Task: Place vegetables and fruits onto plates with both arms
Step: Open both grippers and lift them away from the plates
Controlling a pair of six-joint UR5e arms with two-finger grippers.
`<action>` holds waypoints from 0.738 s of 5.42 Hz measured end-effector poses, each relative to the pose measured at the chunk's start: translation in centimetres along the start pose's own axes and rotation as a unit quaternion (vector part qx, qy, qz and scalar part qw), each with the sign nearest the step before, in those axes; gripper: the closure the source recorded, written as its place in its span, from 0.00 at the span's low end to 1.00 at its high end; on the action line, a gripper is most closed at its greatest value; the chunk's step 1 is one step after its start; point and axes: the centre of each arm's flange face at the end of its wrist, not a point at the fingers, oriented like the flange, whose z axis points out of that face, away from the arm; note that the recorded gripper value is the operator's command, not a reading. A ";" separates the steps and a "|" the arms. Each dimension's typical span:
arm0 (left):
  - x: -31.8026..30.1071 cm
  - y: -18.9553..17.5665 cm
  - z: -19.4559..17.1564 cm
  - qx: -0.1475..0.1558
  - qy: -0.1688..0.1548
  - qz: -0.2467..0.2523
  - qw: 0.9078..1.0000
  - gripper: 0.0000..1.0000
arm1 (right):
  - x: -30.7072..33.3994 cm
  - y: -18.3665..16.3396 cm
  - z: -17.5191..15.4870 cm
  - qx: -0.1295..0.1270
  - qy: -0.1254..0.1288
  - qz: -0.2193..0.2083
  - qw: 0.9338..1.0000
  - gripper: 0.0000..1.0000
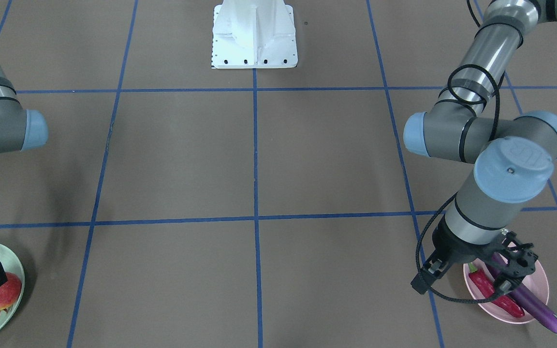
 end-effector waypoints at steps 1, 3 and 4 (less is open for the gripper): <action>-2.5 1.0 -1.4 -0.001 0.013 0.025 1.000 0.00 | 1.4 1.4 -2.3 -0.030 -0.030 -0.022 0.999 0.00; -8.4 2.7 -3.9 -0.001 0.016 0.125 0.992 0.00 | 5.3 3.7 -6.7 -0.069 -0.077 -0.105 0.989 0.00; -12.1 3.4 -4.7 -0.003 0.003 0.187 0.982 0.00 | 7.8 3.4 -7.5 -0.089 -0.093 -0.152 0.980 0.00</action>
